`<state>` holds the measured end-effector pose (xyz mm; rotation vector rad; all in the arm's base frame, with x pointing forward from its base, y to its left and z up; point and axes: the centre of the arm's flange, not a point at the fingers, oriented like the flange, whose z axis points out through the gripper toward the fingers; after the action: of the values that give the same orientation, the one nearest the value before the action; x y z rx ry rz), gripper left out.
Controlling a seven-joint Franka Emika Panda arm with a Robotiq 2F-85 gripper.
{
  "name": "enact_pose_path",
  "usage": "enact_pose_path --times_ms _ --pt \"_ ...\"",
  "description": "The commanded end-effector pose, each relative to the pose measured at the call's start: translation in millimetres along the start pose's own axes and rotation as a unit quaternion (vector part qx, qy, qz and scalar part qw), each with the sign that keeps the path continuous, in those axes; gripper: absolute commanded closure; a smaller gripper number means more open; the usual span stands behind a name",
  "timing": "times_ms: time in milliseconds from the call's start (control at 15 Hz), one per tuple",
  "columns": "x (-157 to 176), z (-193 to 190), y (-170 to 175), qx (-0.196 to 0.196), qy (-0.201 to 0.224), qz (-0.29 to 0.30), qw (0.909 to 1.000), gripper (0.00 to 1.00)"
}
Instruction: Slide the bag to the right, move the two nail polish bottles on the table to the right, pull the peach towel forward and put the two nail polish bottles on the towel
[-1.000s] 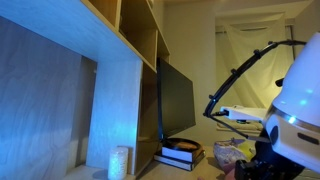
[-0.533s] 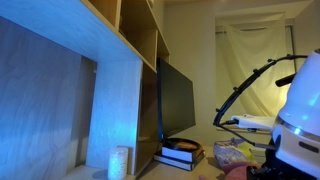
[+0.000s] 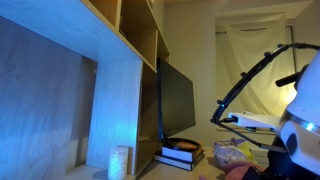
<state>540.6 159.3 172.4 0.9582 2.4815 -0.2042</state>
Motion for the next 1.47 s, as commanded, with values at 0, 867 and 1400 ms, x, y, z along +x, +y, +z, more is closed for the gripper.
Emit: enact_pose_path --times_ms 0,867,1400 --pt "11 -23 37 -0.047 -0.003 -0.061 0.9971 0.00" --pt "-9 -31 134 -0.110 0.021 -0.362 0.9255 0.00" --pt "-33 18 148 -0.076 0.077 -0.384 0.9168 0.00"
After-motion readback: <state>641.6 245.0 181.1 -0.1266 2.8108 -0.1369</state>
